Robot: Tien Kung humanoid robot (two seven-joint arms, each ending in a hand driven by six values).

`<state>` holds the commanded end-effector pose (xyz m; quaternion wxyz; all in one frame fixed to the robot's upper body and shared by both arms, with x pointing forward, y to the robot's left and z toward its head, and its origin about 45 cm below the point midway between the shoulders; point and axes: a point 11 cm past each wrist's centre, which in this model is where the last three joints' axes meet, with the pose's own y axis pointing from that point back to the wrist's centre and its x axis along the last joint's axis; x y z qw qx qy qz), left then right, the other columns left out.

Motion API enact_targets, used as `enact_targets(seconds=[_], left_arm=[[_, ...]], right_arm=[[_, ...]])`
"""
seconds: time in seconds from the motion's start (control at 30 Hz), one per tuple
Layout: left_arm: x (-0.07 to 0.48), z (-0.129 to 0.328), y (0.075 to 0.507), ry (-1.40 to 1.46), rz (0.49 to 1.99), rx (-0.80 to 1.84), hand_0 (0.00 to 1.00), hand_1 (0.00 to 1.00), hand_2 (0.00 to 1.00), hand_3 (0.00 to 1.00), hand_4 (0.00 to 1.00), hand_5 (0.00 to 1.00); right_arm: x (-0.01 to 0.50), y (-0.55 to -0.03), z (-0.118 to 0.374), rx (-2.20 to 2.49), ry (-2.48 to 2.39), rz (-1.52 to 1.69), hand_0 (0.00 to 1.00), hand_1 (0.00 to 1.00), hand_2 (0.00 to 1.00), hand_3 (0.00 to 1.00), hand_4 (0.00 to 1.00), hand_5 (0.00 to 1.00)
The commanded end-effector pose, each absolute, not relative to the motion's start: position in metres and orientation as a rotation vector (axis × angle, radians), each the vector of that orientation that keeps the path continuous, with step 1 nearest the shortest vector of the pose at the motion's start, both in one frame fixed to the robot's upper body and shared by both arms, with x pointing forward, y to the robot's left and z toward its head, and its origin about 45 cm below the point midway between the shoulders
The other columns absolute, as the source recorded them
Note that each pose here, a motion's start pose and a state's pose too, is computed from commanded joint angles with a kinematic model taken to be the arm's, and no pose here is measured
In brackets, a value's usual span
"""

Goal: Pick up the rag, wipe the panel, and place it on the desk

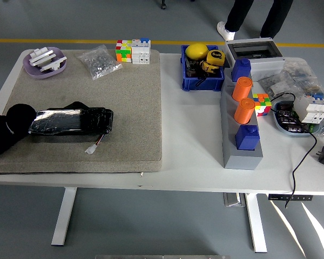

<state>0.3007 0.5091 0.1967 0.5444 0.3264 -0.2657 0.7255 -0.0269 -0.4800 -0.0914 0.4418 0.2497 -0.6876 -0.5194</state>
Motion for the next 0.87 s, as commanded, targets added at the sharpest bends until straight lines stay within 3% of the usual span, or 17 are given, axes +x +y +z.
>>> enact_targets(seconds=[0.87], left_arm=[[0.3044, 0.1886, 0.5035, -0.606, 1.722, 0.767, 0.755, 0.802, 0.789, 0.769, 0.998, 0.482]], right_arm=[[-0.0334, -0.4699, -0.0959, 0.618, -1.71, -1.315, 0.797, 0.668, 0.694, 0.626, 0.998, 0.523]])
